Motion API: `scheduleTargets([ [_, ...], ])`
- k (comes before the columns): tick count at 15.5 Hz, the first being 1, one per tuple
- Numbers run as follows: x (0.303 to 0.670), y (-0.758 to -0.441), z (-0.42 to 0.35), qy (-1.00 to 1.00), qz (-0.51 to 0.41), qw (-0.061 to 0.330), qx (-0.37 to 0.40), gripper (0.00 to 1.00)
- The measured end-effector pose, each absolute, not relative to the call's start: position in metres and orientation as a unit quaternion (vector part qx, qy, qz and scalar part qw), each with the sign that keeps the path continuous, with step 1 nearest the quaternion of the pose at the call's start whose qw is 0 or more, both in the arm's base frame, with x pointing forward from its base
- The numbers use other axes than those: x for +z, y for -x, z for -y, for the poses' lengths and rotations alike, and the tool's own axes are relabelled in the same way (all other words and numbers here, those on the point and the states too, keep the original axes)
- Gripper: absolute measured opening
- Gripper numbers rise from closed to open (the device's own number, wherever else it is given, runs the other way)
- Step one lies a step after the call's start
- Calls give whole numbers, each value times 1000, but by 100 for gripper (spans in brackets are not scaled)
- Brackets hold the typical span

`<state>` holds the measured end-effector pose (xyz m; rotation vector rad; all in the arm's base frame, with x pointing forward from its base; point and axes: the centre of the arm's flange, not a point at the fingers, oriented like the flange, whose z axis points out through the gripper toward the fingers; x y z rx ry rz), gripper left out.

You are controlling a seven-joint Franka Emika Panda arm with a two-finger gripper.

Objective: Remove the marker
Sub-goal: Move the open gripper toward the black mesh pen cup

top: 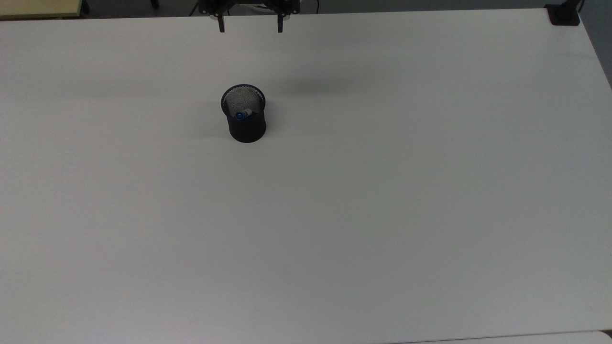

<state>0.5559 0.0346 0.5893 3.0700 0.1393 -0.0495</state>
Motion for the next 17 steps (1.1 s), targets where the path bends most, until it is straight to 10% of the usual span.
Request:
scheduleTargets([
  [17, 590, -558, -21, -999, -33, 34, -11, 100],
])
